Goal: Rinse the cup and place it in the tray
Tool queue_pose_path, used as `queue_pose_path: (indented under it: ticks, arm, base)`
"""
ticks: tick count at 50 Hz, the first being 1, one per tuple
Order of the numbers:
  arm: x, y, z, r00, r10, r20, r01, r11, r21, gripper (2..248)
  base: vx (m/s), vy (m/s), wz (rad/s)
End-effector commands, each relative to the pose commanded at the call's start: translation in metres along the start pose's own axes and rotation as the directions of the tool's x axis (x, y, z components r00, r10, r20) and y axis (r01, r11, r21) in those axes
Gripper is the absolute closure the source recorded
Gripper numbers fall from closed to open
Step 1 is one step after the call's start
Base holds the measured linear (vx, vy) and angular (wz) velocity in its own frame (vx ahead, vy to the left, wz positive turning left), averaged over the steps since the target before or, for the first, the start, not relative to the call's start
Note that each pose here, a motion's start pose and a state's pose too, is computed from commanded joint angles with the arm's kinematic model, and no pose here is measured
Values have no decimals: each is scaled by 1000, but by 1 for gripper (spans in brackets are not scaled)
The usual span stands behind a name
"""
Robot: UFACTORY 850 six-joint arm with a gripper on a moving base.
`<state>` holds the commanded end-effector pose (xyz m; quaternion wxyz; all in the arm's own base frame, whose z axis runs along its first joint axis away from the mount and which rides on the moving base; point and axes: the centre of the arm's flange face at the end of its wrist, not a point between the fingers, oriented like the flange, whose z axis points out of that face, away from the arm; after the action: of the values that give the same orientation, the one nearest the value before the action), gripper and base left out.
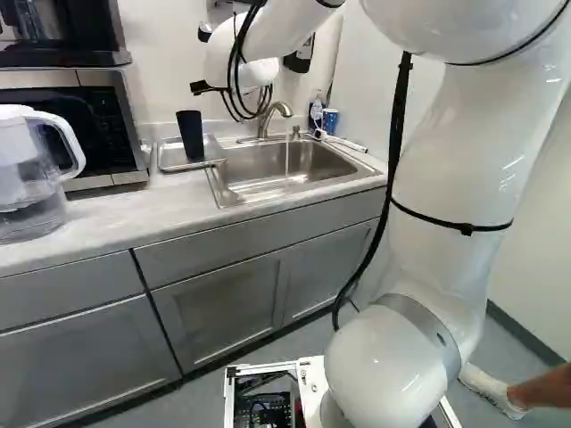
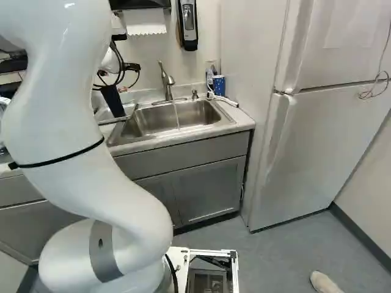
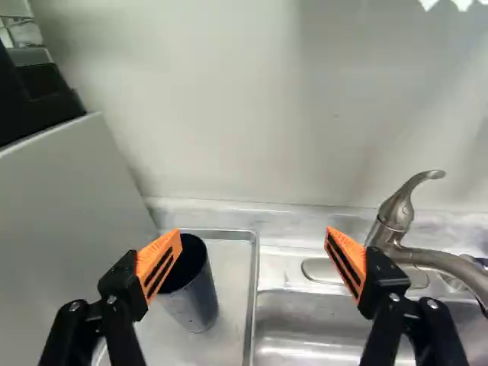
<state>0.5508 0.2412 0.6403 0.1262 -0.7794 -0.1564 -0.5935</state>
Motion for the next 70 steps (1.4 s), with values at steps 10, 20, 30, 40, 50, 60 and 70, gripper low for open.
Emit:
queue_pose_path:
  ticks: [10,20,30,40,50,60,70]
  arm:
    - [1,17,1,1000,8,-3,-8,1000,-28,3]
    - [11,35,-1,1000,14,-20,-15,998,-56,3]
    - [22,51,0,999,19,-42,-23,996,-81,3]
    - [35,65,8,998,21,-66,-28,995,-100,3]
    - [44,77,22,996,23,-82,-33,993,-116,3]
    - [47,87,39,996,25,-88,-36,991,-128,3]
    - [49,94,57,995,25,-97,-38,990,-134,3]
  base:
    - [0,0,0]
    - [0,0,0]
    - [0,0,0]
    - [0,0,0]
    - [0,0,0]
    - [0,0,0]
    - [0,0,0]
